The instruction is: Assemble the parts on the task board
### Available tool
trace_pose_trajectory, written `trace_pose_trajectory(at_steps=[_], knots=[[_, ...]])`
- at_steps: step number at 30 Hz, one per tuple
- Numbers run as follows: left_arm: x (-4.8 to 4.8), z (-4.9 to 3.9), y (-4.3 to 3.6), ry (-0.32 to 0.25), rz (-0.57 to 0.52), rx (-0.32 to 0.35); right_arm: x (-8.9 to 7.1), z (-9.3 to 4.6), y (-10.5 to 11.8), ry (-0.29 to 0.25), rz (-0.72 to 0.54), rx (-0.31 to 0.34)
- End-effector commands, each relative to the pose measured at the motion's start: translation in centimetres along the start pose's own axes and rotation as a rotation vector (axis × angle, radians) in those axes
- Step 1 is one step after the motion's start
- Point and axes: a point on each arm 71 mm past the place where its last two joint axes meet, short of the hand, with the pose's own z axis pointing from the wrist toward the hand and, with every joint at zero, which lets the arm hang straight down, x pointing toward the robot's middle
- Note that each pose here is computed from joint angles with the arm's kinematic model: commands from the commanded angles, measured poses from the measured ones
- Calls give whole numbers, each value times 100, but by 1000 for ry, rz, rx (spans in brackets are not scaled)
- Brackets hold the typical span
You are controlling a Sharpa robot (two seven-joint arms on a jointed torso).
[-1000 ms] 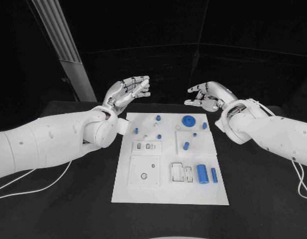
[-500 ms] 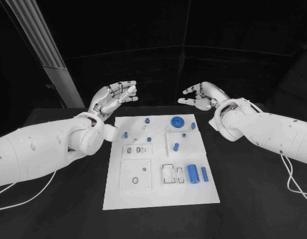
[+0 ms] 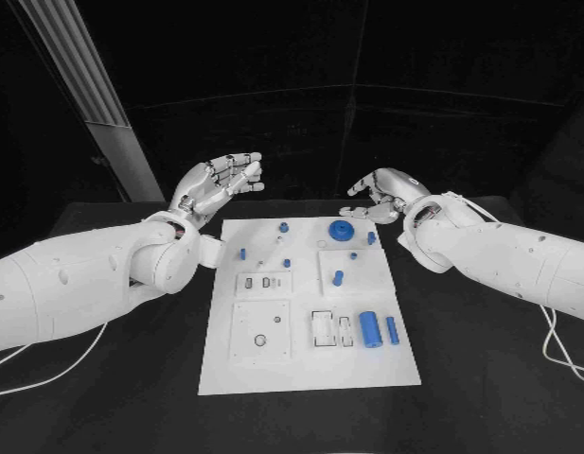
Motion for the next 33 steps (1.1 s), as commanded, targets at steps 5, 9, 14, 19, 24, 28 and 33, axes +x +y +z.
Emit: trace_pose_trajectory(at_steps=[5,9,14,19,24,28,33], knots=[[4,-15,-164,14,-2,220,134,18,-10,101,-86,24],[4,-16,-164,14,-2,220,175,32,-13,125,-93,44],[-2,-18,-163,13,-2,218,207,49,-13,139,-102,61],[-6,-21,-163,13,-1,218,239,71,-16,152,-107,76],[-7,-22,-163,13,-1,217,285,95,-15,168,-117,89],[-7,-23,-163,13,-2,217,327,110,-1,182,-127,91],[-13,-27,-164,11,0,216,365,128,26,197,-147,87]])
